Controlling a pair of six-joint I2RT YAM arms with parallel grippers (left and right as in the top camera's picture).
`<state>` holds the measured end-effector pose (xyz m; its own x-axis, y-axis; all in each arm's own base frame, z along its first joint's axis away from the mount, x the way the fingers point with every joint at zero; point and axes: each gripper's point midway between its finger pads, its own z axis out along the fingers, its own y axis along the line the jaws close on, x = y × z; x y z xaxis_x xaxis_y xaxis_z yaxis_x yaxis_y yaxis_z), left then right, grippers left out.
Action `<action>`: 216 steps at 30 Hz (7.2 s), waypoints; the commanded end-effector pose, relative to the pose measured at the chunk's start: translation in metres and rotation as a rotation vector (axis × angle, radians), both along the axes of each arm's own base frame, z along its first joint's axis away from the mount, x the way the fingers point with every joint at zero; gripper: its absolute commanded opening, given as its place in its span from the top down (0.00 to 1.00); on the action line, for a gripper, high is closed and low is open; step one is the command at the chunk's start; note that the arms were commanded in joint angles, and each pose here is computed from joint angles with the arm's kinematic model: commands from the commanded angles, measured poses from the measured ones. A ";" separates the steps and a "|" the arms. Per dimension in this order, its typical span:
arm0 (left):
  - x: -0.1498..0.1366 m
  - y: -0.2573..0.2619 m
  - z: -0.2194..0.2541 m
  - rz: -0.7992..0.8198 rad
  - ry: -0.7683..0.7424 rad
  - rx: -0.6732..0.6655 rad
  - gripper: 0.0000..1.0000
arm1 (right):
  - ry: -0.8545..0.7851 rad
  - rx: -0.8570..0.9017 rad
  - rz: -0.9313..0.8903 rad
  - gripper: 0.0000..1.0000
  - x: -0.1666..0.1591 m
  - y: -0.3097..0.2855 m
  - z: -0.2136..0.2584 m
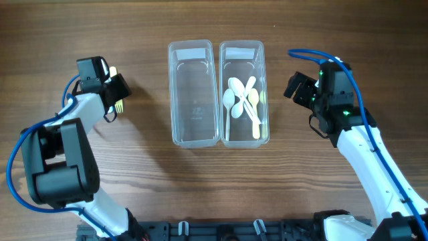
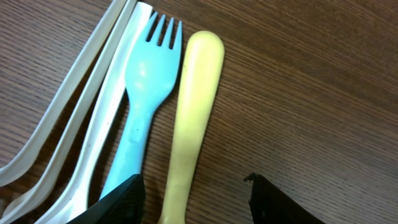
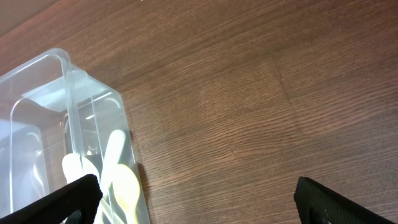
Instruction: Pack container
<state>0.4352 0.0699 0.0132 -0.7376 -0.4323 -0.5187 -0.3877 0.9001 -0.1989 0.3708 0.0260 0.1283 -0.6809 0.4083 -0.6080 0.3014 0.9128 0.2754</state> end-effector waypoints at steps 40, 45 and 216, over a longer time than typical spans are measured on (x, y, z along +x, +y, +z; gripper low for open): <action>0.001 -0.026 0.069 -0.021 -0.112 -0.085 0.49 | 0.001 -0.012 -0.020 0.00 0.001 -0.004 -0.001; 0.007 -0.045 0.077 -0.091 -0.152 -0.175 0.36 | 0.001 -0.012 -0.021 0.00 0.001 -0.004 -0.001; -0.089 -0.058 -0.062 0.304 0.446 -0.159 0.84 | 0.001 -0.012 -0.020 0.00 0.001 -0.004 -0.001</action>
<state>0.3904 0.0177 -0.0049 -0.6787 -0.6906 -0.2498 -0.6744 0.7208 -0.1604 0.3709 0.0248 0.1276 -0.6807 0.4103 -0.6069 0.3050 0.9120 0.2744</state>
